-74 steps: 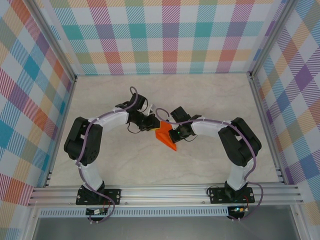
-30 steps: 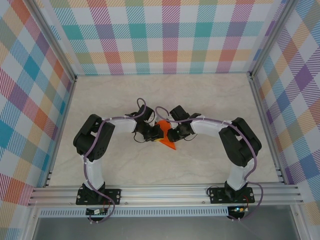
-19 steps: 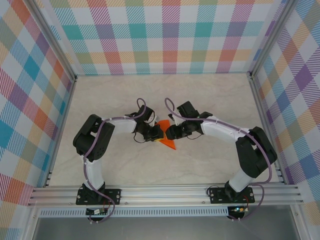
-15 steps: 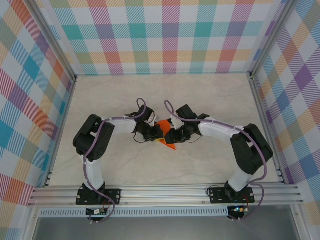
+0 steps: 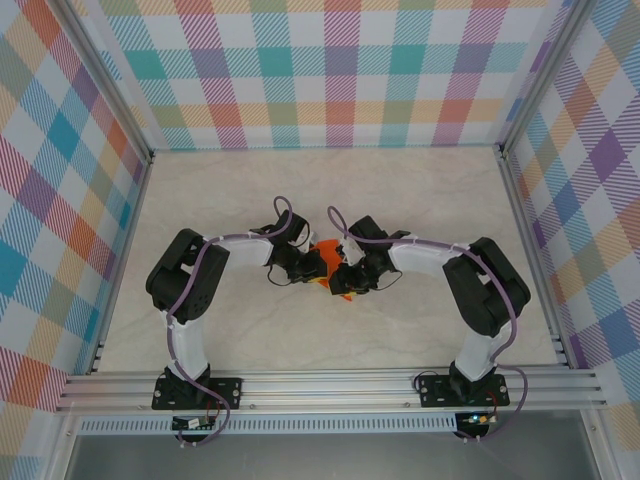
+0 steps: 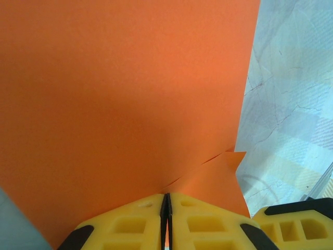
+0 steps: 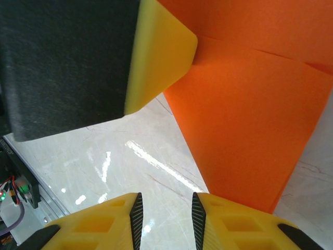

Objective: Fold a paper plane with a square sheet of paper (fold left side to right side)
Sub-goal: Third fold the triangle at the center of the table.

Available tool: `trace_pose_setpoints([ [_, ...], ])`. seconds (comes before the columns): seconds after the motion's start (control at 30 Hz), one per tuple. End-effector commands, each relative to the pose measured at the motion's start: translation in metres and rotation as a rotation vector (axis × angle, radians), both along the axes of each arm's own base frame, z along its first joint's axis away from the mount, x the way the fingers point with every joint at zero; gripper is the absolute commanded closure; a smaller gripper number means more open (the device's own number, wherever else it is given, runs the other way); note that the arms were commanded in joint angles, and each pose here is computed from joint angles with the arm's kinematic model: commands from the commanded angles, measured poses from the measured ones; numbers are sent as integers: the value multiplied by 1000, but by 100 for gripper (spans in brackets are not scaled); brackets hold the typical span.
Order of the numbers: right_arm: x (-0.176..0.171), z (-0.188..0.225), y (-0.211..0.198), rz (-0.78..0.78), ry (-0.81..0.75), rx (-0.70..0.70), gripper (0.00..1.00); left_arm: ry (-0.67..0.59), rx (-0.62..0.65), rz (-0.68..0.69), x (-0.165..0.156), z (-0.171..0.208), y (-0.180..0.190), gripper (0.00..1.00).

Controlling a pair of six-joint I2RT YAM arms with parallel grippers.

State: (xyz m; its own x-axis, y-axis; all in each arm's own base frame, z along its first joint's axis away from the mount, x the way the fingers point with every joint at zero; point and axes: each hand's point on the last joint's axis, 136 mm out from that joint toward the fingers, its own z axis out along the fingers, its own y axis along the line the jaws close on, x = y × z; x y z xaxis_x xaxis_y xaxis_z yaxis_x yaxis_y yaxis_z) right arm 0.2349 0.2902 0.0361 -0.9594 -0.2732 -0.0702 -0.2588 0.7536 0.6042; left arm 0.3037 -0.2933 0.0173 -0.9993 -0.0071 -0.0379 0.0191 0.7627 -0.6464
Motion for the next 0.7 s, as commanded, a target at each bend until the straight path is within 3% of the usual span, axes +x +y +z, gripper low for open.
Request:
trace_pose_setpoints([
  [0.0, -8, -11, -6, -3, 45, -42, 67, 49, 124, 4, -18, -27, 18, 88],
  [0.67, -16, -26, -22, -3, 70, -129, 69, 51, 136, 1, -18, -28, 20, 88],
])
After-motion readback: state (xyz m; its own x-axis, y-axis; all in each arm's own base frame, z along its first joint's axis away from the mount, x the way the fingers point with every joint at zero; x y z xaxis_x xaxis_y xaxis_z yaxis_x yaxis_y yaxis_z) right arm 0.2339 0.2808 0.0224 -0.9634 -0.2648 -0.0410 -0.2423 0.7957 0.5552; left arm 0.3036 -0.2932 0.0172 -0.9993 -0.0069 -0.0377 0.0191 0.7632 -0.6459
